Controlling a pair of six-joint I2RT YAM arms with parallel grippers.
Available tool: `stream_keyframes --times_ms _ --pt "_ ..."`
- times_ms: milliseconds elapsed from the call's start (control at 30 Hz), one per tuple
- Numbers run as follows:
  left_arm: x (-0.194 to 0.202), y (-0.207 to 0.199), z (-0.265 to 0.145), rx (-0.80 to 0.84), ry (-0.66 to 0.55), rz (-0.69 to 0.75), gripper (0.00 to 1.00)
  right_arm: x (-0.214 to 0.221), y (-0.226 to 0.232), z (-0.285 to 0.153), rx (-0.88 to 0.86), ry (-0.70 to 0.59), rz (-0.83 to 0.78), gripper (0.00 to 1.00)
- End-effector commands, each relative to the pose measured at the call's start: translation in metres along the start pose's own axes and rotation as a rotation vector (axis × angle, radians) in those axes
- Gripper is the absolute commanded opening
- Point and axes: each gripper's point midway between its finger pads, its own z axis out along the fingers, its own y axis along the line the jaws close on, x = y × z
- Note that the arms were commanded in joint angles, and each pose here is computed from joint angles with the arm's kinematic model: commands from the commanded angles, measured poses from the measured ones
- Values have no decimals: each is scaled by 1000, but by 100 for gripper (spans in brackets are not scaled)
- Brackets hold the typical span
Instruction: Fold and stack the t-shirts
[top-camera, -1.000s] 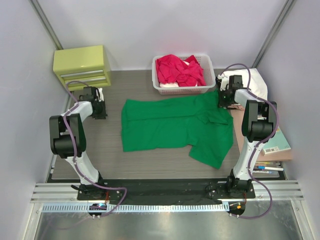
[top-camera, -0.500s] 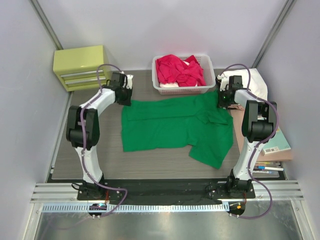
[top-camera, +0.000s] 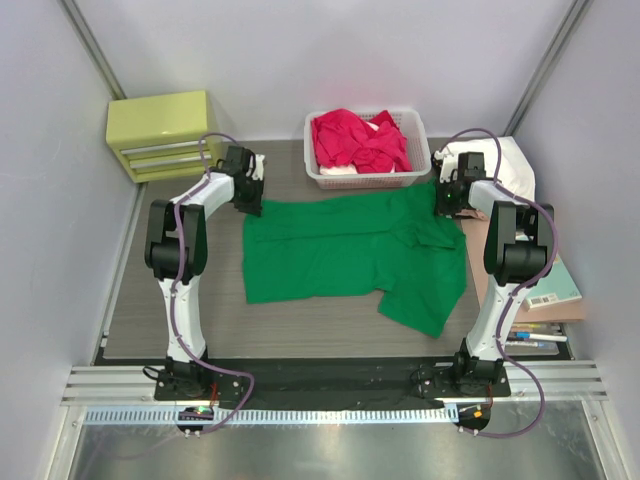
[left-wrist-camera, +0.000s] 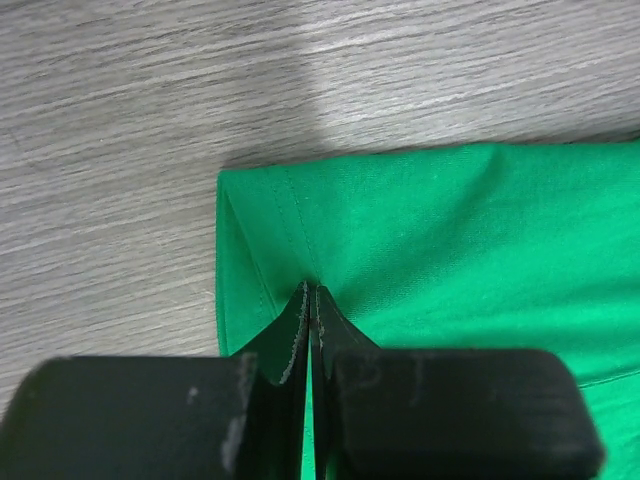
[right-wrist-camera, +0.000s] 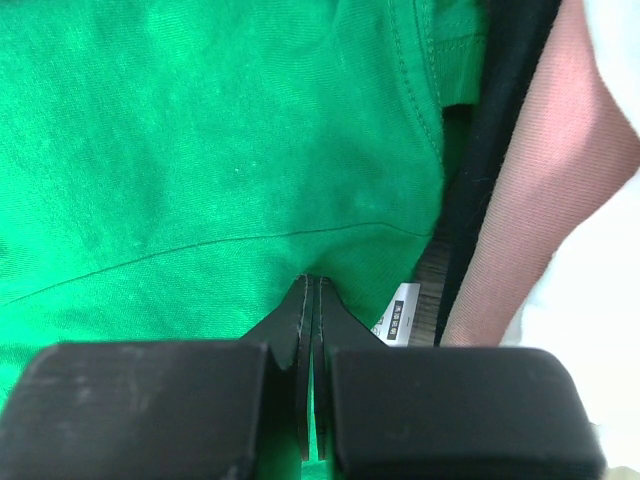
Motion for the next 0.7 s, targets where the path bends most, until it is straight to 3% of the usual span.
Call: stream_keyframes --times_ms 0,667 --pt "13 17 -2 -39 36 -62 0 7 9 -4 -27 34 8 1" --pt "24 118 -32 -110 8 -281 0 -7 49 -9 -94 34 -14 1"
